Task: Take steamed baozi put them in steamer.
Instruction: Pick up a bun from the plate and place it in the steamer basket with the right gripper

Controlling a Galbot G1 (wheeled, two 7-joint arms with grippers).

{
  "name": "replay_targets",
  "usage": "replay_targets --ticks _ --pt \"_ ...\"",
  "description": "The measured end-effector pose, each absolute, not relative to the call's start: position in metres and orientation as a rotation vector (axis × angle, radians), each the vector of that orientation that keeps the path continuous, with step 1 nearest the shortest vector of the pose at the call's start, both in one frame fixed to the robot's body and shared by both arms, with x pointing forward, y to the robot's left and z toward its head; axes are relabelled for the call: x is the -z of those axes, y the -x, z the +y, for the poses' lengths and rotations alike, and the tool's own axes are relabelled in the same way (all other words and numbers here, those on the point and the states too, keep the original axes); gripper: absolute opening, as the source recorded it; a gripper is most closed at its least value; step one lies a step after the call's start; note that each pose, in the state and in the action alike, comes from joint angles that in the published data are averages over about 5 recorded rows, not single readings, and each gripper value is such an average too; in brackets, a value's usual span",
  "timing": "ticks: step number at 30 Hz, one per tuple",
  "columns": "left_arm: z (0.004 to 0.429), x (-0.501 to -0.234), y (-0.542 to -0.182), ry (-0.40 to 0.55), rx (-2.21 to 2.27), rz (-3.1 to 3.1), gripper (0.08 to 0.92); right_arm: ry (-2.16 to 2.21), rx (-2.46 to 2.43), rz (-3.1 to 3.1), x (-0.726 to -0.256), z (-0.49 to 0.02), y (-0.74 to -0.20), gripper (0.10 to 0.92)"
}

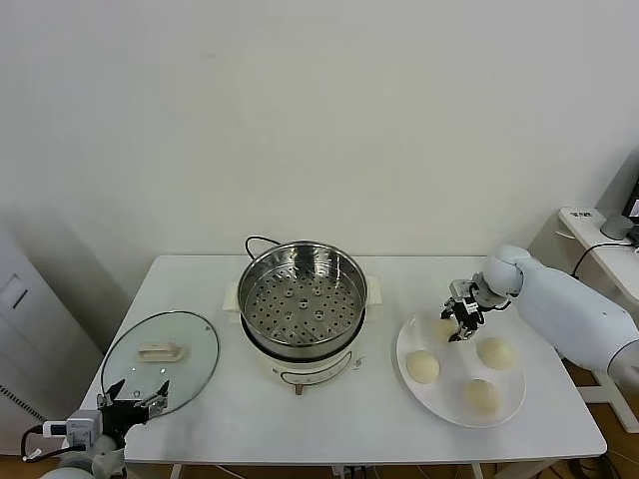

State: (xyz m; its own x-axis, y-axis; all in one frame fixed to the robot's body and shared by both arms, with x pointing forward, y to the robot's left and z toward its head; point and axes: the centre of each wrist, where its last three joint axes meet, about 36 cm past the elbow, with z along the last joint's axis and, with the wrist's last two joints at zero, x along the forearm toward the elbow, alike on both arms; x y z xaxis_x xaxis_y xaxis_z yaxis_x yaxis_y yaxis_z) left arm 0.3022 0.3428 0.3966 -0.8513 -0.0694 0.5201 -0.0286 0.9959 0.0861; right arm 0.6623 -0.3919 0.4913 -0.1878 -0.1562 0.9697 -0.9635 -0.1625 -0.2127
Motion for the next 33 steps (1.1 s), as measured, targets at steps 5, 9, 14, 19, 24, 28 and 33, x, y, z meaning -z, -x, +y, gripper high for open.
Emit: replay_targets --ticks 5,9,14,19,24,28,33 --pt "0.342 -0.398 -0.303 -0.065 0.102 -2.591 0.823 -1.375 -1.494 -1.399 -0.538 -0.382 -0.668 0.482" --pt "0.34 -0.399 -0.305 -0.058 0.105 -2.595 0.823 -1.423 -1.574 -1.42 -0.583 -0.363 -0.676 0.484" --pt "0.337 -0.401 -0.305 -0.046 0.106 -2.597 0.823 -1.521 -1.698 -1.418 -0.634 -0.329 -0.687 0.491" --pt "0.337 -0.402 -0.306 -0.041 0.113 -2.599 0.823 -1.668 -1.844 -1.349 -0.67 -0.287 -0.698 0.492" --pt "0.338 -0.403 -0.307 -0.037 0.123 -2.598 0.823 -1.853 -1.996 -1.22 -0.691 -0.238 -0.711 0.495" --pt "0.338 -0.403 -0.307 -0.034 0.127 -2.598 0.823 -1.998 -2.115 -1.068 -0.701 -0.197 -0.72 0.498" --pt "0.337 -0.402 -0.306 -0.03 0.125 -2.596 0.823 -2.1 -2.253 -0.857 -0.708 -0.145 -0.73 0.494"
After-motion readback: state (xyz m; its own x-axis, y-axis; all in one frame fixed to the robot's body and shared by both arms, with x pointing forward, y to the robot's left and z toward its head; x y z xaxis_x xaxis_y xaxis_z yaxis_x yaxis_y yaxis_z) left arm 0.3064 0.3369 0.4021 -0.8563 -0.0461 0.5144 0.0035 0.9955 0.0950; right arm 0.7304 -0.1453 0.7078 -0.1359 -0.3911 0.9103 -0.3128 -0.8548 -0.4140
